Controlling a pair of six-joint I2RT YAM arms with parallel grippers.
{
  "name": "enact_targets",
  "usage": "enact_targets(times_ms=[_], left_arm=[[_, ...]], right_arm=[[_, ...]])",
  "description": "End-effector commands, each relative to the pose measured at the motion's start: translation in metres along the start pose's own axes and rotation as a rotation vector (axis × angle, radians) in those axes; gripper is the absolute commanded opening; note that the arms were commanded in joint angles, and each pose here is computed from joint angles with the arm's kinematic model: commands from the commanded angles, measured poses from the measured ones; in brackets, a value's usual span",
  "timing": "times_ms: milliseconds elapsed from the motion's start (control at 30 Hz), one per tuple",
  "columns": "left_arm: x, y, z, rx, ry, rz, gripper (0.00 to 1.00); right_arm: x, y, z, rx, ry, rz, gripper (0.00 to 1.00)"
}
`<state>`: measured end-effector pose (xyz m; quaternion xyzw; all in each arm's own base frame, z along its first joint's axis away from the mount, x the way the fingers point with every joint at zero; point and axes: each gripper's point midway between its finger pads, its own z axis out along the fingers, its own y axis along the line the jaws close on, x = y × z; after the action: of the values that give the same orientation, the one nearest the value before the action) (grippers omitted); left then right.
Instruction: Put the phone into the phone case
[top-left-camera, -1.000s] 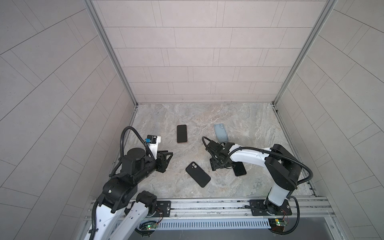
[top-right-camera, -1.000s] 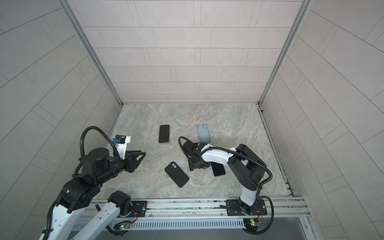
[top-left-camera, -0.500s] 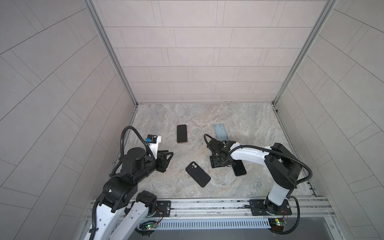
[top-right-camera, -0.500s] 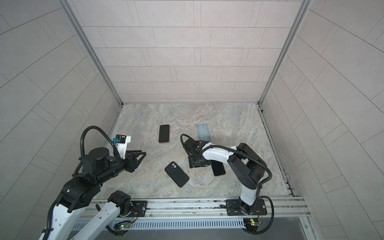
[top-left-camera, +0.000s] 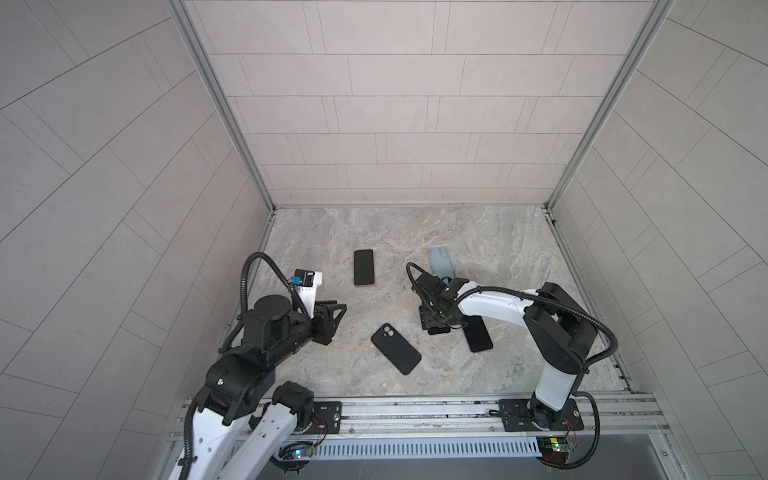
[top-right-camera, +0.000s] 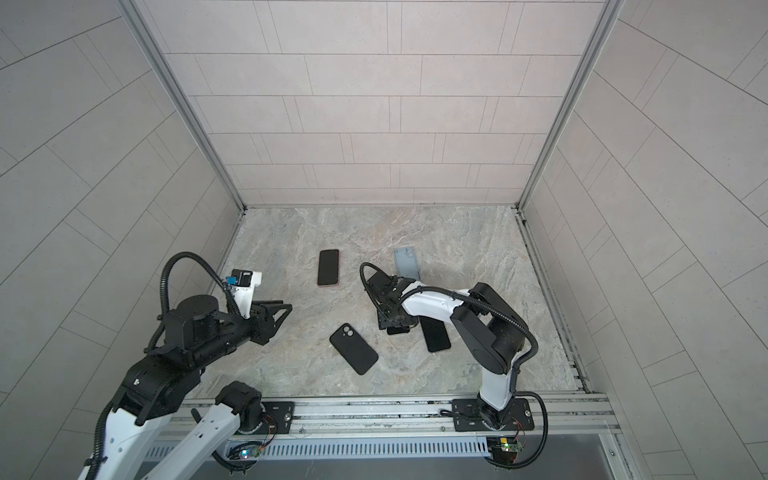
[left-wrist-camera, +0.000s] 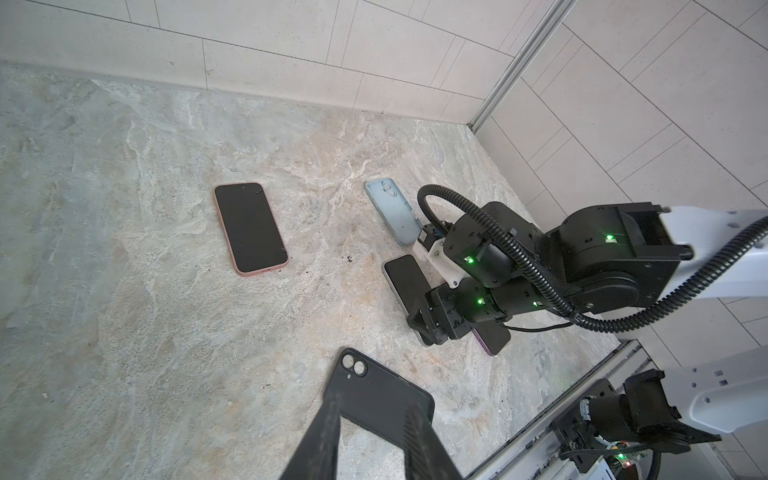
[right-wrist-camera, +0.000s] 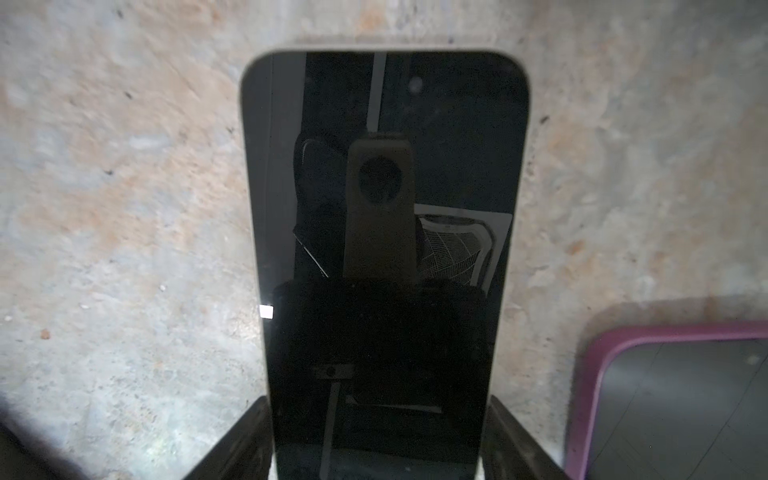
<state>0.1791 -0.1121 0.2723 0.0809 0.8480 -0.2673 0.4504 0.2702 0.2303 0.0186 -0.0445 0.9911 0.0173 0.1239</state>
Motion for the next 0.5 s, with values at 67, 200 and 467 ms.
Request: enact_targets(times_ms=[67, 200, 467], left_arm=[[-0.003, 0.002, 0.004, -0.009, -0.001, -0.042, 0.33], [-0.011, -0.018, 0.021, 0.119, 0.004, -0.199, 0.38], [-0.009, -0.024, 0.083, 0.334, -0.032, -0.627, 0.48]], right_arm=[[0.018, -0.031, -0.011, 0.097, 0.021, -0.084, 0.43], [0.014, -0.013, -0.047, -0.066, -0.064, -0.168, 0.40], [0.021, 0.019, -0.097, -0.324, -0.169, -0.237, 0.31]])
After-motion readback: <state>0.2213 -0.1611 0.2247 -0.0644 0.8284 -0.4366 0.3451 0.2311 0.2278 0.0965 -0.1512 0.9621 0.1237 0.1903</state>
